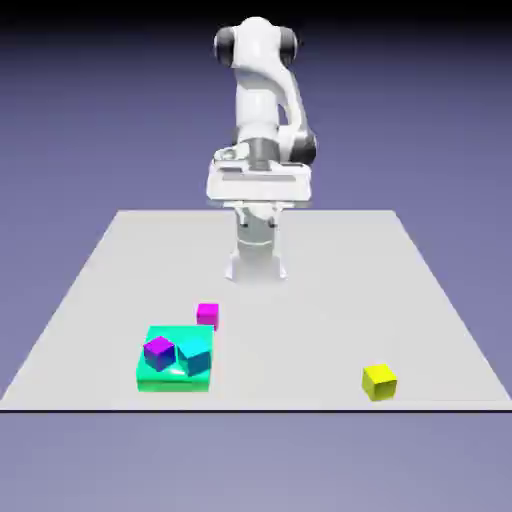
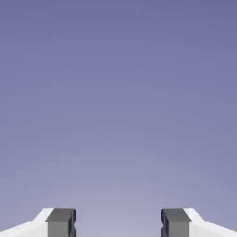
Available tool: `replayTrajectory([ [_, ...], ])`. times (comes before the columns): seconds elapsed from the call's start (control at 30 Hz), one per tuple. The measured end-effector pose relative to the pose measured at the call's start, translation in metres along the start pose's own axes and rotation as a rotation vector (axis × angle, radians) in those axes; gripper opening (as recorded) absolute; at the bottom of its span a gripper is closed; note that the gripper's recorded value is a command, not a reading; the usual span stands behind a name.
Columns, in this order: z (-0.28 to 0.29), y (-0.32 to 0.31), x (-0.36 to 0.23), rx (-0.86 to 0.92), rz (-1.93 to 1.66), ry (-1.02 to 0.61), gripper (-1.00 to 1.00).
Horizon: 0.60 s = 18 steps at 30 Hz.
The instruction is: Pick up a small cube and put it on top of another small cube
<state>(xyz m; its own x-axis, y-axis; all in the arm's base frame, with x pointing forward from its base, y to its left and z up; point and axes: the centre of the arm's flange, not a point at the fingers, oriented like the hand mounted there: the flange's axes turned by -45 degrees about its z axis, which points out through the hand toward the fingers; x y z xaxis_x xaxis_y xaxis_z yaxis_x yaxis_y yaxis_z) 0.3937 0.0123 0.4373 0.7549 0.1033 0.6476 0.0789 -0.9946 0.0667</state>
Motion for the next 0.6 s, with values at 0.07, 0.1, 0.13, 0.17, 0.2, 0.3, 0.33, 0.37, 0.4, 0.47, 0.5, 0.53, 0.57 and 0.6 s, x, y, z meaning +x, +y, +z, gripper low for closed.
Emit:
replayTrajectory([
  [0.07, 0.029, -0.013, -0.019, -0.004, -0.083, -0.146, 0.0],
  [0.1, 0.043, -0.019, -0.029, -0.007, -0.124, -0.219, 0.0],
  [0.13, 0.056, -0.024, -0.04, -0.011, -0.166, -0.291, 0.0],
  [0.17, 0.068, -0.029, -0.052, -0.016, -0.207, -0.362, 0.0],
  [0.2, 0.079, -0.034, -0.065, -0.022, -0.249, -0.433, 0.0],
  [0.3, 0.109, -0.044, -0.104, -0.043, -0.377, -0.64, 0.0],
  [0.33, 0.117, -0.047, -0.117, -0.052, -0.42, -0.707, 0.0],
  [0.37, 0.124, -0.049, -0.131, -0.062, -0.464, -0.773, 0.0],
  [0.4, 0.131, -0.051, -0.145, -0.072, -0.509, -0.837, 0.0],
  [0.47, 0.142, -0.054, -0.171, -0.095, -0.603, -0.96, 0.0],
  [0.5, 0.147, -0.054, -0.184, -0.109, -0.648, -1.02, 0.0],
  [0.53, 0.151, -0.055, -0.197, -0.123, -0.697, -1.077, 0.0],
  [0.57, 0.154, -0.055, -0.209, -0.138, -0.746, -1.132, 0.0],
  [0.6, 0.157, -0.054, -0.221, -0.154, -0.794, -1.186, 0.0],
])
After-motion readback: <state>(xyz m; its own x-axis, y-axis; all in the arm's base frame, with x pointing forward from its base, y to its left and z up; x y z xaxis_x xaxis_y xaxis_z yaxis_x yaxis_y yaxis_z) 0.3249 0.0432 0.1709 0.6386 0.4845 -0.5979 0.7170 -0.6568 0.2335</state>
